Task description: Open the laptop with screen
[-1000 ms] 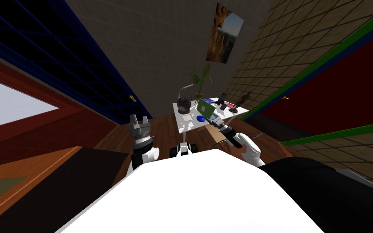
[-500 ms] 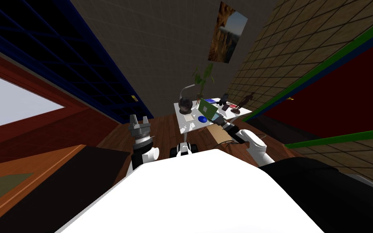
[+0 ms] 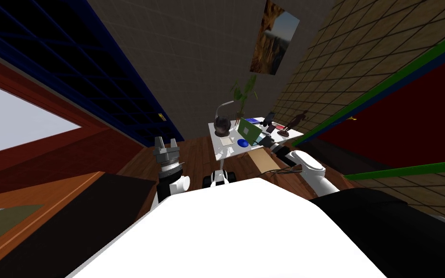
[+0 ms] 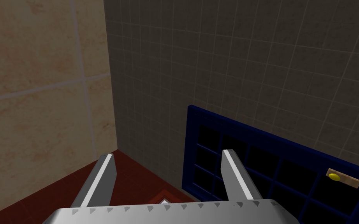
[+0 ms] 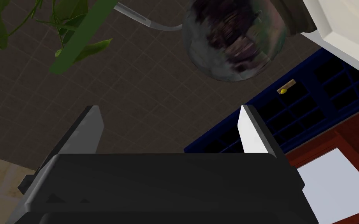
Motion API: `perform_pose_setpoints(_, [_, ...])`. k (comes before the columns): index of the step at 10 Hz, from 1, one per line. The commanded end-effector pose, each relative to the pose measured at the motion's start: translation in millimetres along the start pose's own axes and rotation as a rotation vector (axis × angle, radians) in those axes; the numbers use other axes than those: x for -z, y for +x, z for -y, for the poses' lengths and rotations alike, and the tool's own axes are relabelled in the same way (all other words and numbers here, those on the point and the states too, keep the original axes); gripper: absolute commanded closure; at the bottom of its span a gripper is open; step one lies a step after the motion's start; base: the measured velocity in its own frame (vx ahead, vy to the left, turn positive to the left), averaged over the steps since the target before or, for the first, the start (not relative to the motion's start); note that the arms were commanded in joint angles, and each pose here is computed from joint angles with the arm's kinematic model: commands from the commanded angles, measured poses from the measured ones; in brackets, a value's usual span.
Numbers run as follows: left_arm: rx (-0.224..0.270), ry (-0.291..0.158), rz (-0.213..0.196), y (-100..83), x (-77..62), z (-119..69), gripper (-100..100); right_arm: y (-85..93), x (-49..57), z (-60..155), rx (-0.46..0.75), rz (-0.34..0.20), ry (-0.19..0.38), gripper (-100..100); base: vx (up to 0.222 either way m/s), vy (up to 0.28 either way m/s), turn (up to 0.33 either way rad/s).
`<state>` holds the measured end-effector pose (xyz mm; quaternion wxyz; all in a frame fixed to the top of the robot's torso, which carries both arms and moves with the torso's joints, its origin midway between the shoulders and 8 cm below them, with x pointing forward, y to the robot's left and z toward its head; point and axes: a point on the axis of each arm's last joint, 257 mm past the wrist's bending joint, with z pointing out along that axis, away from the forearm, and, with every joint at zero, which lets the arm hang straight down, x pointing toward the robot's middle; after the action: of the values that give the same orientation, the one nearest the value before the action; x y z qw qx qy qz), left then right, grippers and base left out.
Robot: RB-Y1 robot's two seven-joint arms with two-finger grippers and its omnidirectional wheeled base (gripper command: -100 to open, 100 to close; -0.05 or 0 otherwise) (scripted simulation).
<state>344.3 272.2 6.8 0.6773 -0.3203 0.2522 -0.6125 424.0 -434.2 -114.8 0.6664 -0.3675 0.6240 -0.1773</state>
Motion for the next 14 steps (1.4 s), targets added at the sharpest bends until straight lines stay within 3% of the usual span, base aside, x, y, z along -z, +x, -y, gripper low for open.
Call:
perform_pose_setpoints(1, [0.000,0.000,0.000,0.0,0.0,0.0,0,17.3,-2.4,25,0.120,-0.054,0.011,-100,0.019,0.003,0.027])
perform_pose_setpoints(5, [0.000,0.000,0.000,0.0,0.0,0.0,0,37.2,0.0,62,0.281,-0.127,0.024,-100,0.017,0.010,0.021])
perform_pose_setpoints(7, [0.000,0.000,0.000,0.0,0.0,0.0,0,34.8,0.1,56,0.261,-0.118,0.022,-100,0.004,0.003,0.002])
perform_pose_setpoints(8, [0.000,0.000,0.000,0.0,0.0,0.0,0,34.7,0.1,56,0.261,-0.118,0.022,100,0.005,-0.004,-0.002])
perform_pose_setpoints(10, [0.000,0.000,0.000,0.1,-0.1,0.0,0,56.2,2.7,85,0.184,-0.165,0.086,100,-0.139,-0.090,0.340])
perform_pose_setpoints(12, [0.000,0.000,0.000,0.0,-0.1,0.0,0,72.3,7.1,98,0.140,-0.198,0.118,100,-0.182,-0.111,0.313])
perform_pose_setpoints(14, [0.000,0.000,0.000,0.0,0.0,0.0,0,76.5,8.8,98,0.137,-0.207,0.120,100,-0.085,-0.042,0.089])
